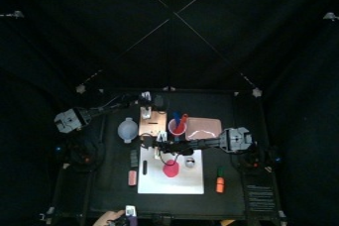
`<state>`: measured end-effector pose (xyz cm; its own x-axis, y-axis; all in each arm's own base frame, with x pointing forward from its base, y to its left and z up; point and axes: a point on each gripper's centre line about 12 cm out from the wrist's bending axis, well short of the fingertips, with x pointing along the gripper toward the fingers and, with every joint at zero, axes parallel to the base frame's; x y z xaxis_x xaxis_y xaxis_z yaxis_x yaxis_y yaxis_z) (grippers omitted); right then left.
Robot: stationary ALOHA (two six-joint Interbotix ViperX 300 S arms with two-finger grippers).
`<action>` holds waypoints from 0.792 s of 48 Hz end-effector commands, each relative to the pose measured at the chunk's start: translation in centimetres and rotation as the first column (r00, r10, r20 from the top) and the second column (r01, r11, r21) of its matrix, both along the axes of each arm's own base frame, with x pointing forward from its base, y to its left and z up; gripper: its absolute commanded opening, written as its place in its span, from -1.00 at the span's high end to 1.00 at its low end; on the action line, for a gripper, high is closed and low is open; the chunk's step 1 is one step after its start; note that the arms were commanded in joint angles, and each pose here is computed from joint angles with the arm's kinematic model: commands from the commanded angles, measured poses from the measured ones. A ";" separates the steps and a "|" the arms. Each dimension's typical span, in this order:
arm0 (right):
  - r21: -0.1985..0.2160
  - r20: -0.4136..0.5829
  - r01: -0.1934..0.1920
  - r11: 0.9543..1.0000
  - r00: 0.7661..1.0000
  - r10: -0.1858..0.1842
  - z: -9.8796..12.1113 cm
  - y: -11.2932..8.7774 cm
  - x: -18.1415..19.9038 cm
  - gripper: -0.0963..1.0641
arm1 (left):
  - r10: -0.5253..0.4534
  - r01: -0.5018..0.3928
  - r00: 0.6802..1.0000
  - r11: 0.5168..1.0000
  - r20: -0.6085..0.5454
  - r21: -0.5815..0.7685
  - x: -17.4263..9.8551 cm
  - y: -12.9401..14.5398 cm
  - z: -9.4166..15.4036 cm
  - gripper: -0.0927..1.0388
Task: Get the cutter from the drawer then cut the dough then place the extra dough in the bowl
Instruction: Cut the dough
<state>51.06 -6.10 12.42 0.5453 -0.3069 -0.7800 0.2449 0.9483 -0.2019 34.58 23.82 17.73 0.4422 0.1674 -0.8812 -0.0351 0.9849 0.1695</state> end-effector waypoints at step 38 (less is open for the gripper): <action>0.017 0.183 -0.089 0.996 0.979 0.085 9.2 5.5 -0.6 0.60 | 0.058 -0.067 0.982 0.997 0.182 0.046 0.6 0.1 5.1 0.22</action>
